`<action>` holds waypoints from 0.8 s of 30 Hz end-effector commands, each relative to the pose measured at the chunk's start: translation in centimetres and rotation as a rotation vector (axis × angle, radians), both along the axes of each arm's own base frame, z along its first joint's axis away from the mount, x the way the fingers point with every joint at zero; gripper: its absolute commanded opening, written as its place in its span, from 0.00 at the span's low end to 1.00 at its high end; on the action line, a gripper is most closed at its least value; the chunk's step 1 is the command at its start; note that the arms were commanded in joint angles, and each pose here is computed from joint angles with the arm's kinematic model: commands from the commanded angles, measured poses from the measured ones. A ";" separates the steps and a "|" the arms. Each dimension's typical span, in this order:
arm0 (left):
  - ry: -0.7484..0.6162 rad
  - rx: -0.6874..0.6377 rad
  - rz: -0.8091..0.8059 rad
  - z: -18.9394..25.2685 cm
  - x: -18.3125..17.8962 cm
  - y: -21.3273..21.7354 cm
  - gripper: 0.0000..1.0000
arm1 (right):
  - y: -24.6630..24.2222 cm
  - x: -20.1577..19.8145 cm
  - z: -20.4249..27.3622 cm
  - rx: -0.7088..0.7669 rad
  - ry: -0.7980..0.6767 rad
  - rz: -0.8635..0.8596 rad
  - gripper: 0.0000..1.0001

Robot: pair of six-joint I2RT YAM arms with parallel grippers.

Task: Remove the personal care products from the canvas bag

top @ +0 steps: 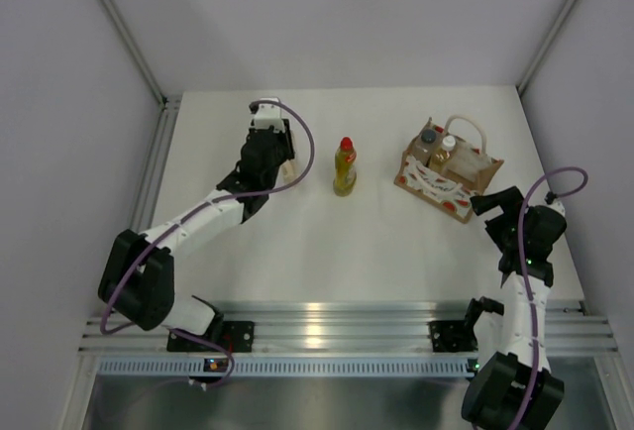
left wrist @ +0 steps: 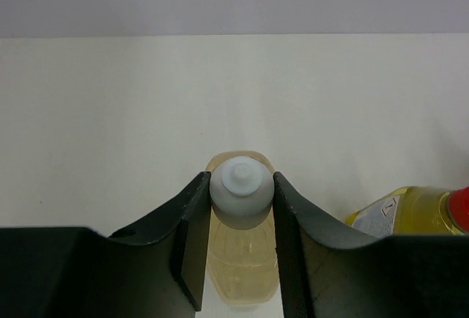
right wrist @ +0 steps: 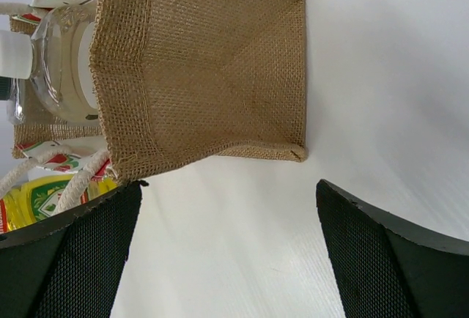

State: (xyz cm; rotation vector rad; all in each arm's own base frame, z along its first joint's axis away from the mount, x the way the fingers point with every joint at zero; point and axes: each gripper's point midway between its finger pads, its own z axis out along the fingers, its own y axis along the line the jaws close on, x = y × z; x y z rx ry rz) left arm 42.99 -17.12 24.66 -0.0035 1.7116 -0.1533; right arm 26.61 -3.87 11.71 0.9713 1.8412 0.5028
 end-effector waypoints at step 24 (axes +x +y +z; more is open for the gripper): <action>-0.186 -0.119 0.057 2.0 -1.1 -3.0 0.64 | -0.3 0.5 2.8 -0.012 -0.075 0.003 1.00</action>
